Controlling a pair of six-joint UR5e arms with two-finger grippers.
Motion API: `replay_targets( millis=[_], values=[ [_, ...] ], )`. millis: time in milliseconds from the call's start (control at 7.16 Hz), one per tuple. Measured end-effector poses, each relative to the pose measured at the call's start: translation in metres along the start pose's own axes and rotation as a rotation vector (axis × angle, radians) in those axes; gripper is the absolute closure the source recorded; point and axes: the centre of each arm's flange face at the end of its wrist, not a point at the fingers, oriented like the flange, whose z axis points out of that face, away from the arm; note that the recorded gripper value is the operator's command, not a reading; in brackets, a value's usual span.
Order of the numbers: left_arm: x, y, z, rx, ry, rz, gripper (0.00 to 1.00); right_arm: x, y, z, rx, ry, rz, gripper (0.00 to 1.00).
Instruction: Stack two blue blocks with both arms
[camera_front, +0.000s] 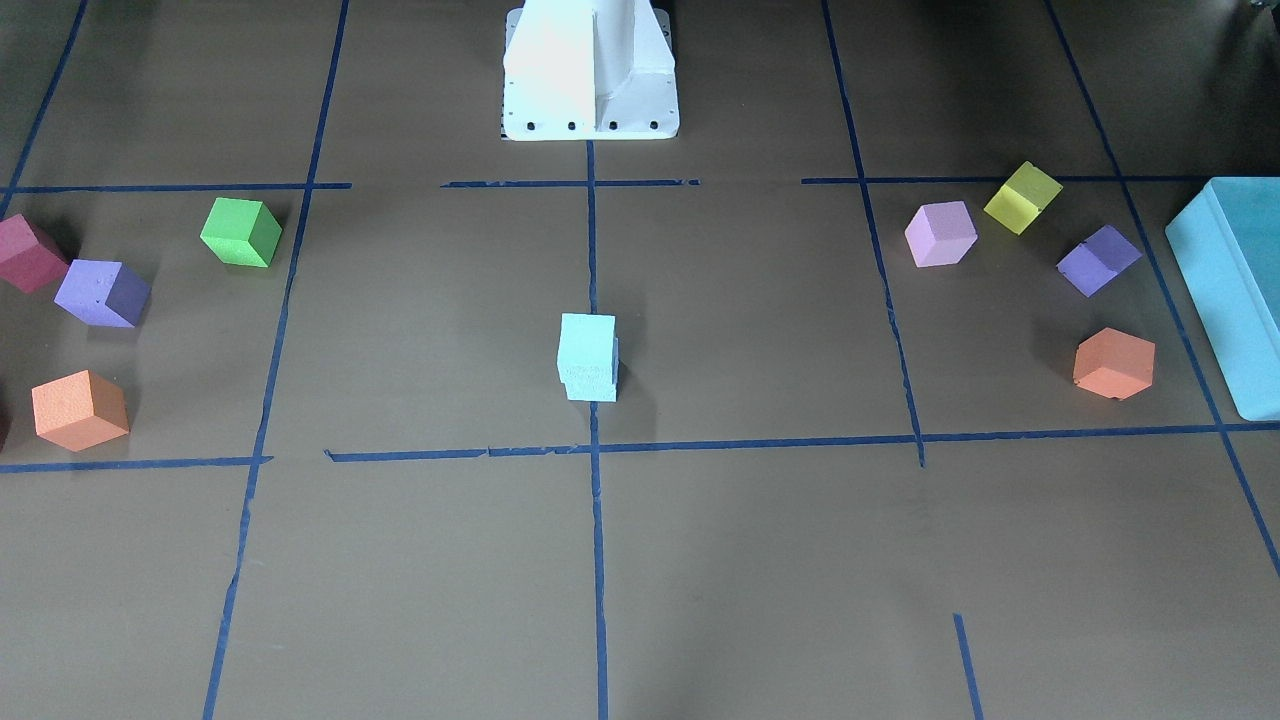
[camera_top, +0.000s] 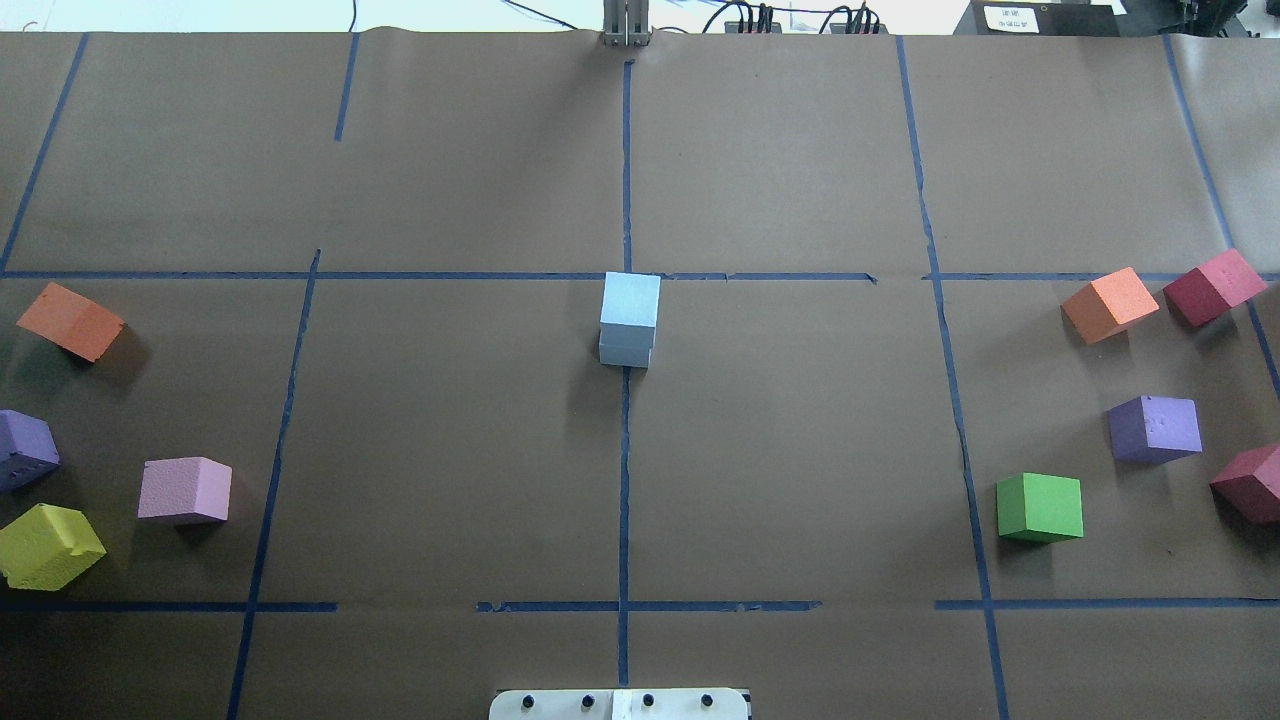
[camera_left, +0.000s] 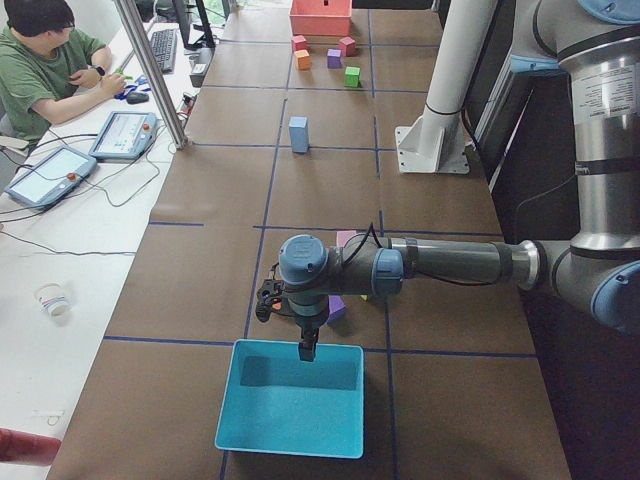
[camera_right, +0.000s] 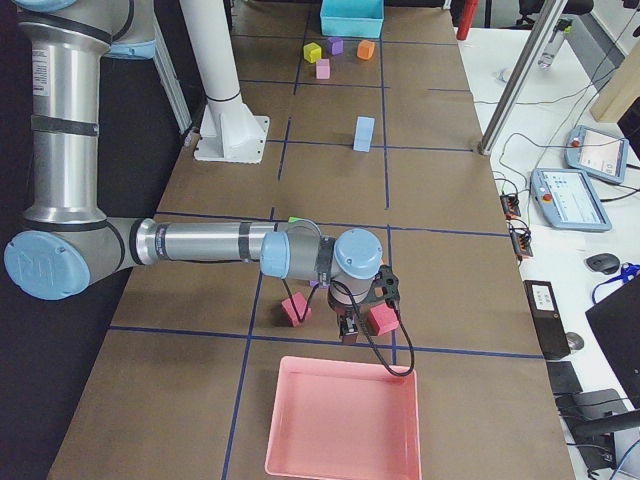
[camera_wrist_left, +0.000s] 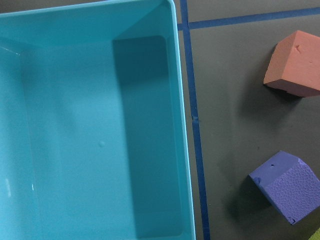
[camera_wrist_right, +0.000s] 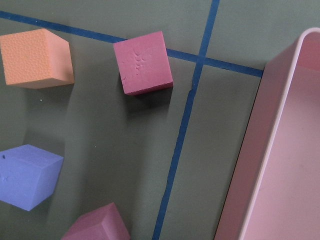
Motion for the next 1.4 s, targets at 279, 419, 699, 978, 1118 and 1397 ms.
replay_targets(
  millis=[279,419,699,978,1118,1397],
  values=[
    [-0.0001,0.0,0.0004,-0.001,0.001,0.0,0.0,-0.0003,0.0,0.0017,-0.003,-0.002,-0.001,0.0],
    [-0.0004,0.0,0.0007,-0.001,0.002,-0.001,0.0,-0.0003,0.0,0.0021,-0.004,-0.003,-0.001,0.0],
    [-0.0008,0.0002,0.0013,-0.003,0.002,-0.002,0.0,0.0,0.0002,0.0026,-0.005,-0.003,-0.001,0.0],
    [-0.0011,0.0005,0.0017,-0.004,0.003,-0.003,0.0,-0.0001,0.0003,0.0026,-0.005,-0.003,0.0,0.0],
    [-0.0013,0.0006,0.0018,-0.004,0.003,-0.004,0.0,0.0,0.0006,0.0028,-0.005,-0.005,0.0,0.0],
    [-0.0014,0.0011,0.0021,-0.006,0.004,-0.005,0.0,0.0001,0.0012,0.0033,-0.006,-0.006,0.001,0.0]
  ],
)
